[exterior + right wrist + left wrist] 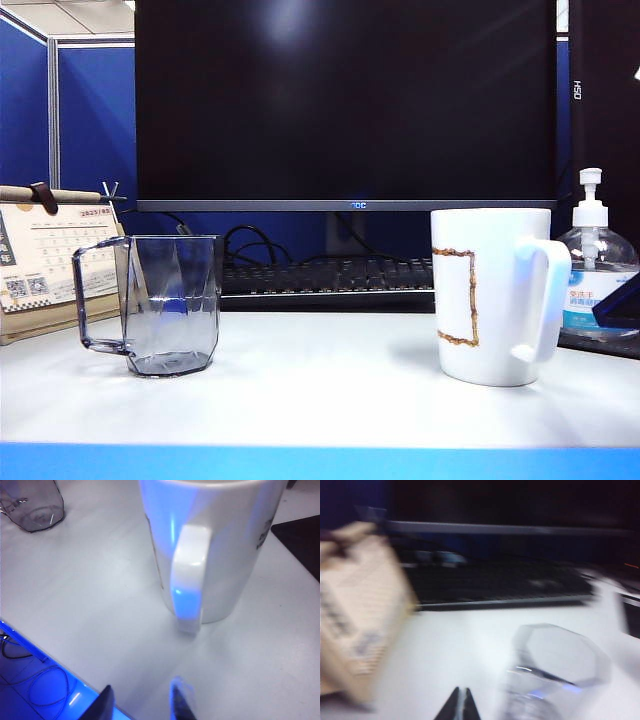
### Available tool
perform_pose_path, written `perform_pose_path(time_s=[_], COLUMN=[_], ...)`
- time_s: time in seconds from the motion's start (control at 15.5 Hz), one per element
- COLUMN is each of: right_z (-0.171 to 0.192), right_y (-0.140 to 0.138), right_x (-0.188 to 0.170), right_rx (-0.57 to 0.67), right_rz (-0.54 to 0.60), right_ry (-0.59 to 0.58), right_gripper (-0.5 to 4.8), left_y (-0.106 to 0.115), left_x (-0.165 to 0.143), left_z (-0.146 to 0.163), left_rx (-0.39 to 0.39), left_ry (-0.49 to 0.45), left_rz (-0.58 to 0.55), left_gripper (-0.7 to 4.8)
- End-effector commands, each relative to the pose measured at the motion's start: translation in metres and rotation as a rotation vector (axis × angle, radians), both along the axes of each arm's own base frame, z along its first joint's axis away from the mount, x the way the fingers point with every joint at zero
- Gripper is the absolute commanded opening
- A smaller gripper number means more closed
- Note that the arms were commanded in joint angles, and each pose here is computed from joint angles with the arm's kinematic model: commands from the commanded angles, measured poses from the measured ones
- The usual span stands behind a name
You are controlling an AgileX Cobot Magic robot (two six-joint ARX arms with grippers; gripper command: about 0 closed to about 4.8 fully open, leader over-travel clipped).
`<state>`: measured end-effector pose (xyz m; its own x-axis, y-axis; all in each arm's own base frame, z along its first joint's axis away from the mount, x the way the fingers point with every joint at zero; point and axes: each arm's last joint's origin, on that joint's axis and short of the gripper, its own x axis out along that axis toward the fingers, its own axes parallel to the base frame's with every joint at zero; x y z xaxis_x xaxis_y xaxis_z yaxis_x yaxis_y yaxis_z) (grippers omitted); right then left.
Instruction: Swap the positions of the transparent plastic cup and the white ceramic cup.
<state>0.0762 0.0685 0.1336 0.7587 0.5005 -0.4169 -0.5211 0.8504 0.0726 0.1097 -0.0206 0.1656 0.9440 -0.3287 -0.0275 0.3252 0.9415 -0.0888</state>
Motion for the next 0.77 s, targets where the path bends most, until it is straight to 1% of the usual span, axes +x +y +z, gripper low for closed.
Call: perform_pose_path(time_s=[0.06, 0.19, 0.26, 0.39, 0.45, 0.52, 0.58, 0.71, 0.77], right_z=[0.001, 0.007, 0.013, 0.025, 0.028, 0.027, 0.027, 0.026, 0.026], right_y=[0.0, -0.004, -0.009, -0.02, -0.029, -0.033, -0.038, -0.053, -0.057], right_x=[0.0, -0.001, -0.001, 0.005, 0.011, 0.012, 0.013, 0.017, 0.018], right_rx=[0.004, 0.052, 0.103, 0.182, 0.188, 0.184, 0.174, 0.151, 0.145], right_rz=[0.0, -0.014, -0.061, -0.192, -0.298, -0.343, -0.396, -0.555, -0.598], right_ry=[-0.003, -0.05, -0.108, -0.223, -0.256, -0.263, -0.265, -0.274, -0.278], right_gripper=[1.49, 1.49, 1.49, 1.49, 1.49, 1.49, 1.49, 1.49, 1.49], left_y=[0.01, 0.014, 0.015, 0.018, 0.02, 0.021, 0.022, 0.021, 0.021], left_x=[-0.001, -0.004, -0.007, -0.011, -0.013, -0.014, -0.014, -0.014, -0.014], left_z=[0.005, 0.005, 0.002, -0.006, -0.013, -0.017, -0.016, -0.017, -0.017], left_rx=[-0.006, -0.006, -0.005, 0.005, 0.023, 0.032, 0.036, 0.036, 0.036], left_ry=[-0.046, -0.056, -0.029, 0.038, 0.113, 0.148, 0.146, 0.148, 0.148], left_rz=[0.089, 0.125, 0.139, 0.244, 0.339, 0.366, 0.375, 0.371, 0.371], left_gripper=[-0.05, -0.05, -0.05, -0.05, -0.05, -0.05, -0.05, -0.05, -0.05])
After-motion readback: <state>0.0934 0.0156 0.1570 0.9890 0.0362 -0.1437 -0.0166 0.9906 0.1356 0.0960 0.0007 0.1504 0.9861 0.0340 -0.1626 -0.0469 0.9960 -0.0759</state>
